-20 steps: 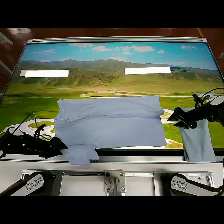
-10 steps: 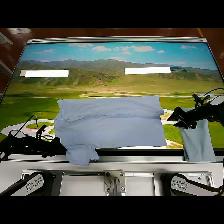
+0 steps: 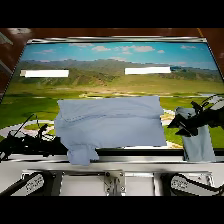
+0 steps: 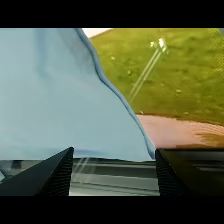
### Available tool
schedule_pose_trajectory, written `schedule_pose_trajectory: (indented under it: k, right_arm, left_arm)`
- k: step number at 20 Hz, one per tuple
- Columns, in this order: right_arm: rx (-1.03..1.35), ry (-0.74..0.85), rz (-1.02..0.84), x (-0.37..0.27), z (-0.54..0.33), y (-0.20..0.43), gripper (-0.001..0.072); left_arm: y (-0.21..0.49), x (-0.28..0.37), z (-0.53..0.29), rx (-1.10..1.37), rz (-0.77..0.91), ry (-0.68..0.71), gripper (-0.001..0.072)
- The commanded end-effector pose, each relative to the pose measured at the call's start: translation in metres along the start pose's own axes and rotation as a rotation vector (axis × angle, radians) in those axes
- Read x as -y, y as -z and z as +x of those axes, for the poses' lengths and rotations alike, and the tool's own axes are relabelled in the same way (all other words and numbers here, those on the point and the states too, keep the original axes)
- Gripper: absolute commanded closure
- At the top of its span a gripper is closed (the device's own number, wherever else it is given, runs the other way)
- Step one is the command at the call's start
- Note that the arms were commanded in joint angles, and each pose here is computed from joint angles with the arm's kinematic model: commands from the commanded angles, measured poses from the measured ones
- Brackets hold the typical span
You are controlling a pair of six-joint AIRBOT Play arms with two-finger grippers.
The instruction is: Fold the shirts.
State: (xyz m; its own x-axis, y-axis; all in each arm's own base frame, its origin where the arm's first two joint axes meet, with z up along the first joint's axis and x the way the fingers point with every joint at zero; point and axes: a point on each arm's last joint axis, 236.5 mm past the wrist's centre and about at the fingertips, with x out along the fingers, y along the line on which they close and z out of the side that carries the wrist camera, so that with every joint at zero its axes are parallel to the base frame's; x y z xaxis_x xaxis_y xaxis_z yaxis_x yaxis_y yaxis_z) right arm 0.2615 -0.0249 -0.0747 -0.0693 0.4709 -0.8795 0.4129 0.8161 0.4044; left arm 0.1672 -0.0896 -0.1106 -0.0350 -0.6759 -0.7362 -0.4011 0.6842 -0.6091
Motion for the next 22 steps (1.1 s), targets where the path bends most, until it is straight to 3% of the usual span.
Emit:
schedule_pose_trajectory:
  k: [1, 11, 13, 14, 15, 16, 17, 22]
  right_arm:
    - [-0.077, -0.008, 0.021, 0.012, 0.022, 0.026, 0.0077]
    - [-0.050, 0.029, 0.002, 0.012, 0.061, 0.030, 0.0082]
    - [-0.026, 0.046, -0.014, 0.008, 0.065, 0.024, 0.0233]
    - [-0.017, 0.051, -0.014, 0.007, 0.066, 0.022, 0.0351]
    - [-0.017, 0.047, -0.012, 0.006, 0.066, 0.022, 0.0517]
    - [-0.029, 0.042, -0.011, 0.004, 0.066, 0.025, 0.0617]
    - [-0.048, 0.038, -0.016, 0.004, 0.066, 0.030, 0.0651]
    - [-0.020, -0.129, -0.124, -0.042, 0.052, 0.031, 0.0653]
  left_arm:
    - [0.001, 0.002, 0.000, -0.004, 0.002, 0.006, 0.0675]
    - [-0.005, 0.004, -0.004, 0.010, 0.014, 0.005, 0.0675]
    - [-0.010, 0.006, -0.007, 0.021, 0.024, 0.004, 0.0675]
    - [-0.012, 0.008, -0.009, 0.028, 0.030, 0.003, 0.0674]
    - [-0.016, 0.009, -0.012, 0.037, 0.037, 0.002, 0.0674]
    - [-0.019, 0.011, -0.014, 0.045, 0.043, 0.001, 0.0674]
    - [-0.023, 0.012, -0.017, 0.056, 0.052, 0.000, 0.0675]
    - [-0.040, 0.037, -0.035, 0.106, 0.090, 0.049, 0.0675]
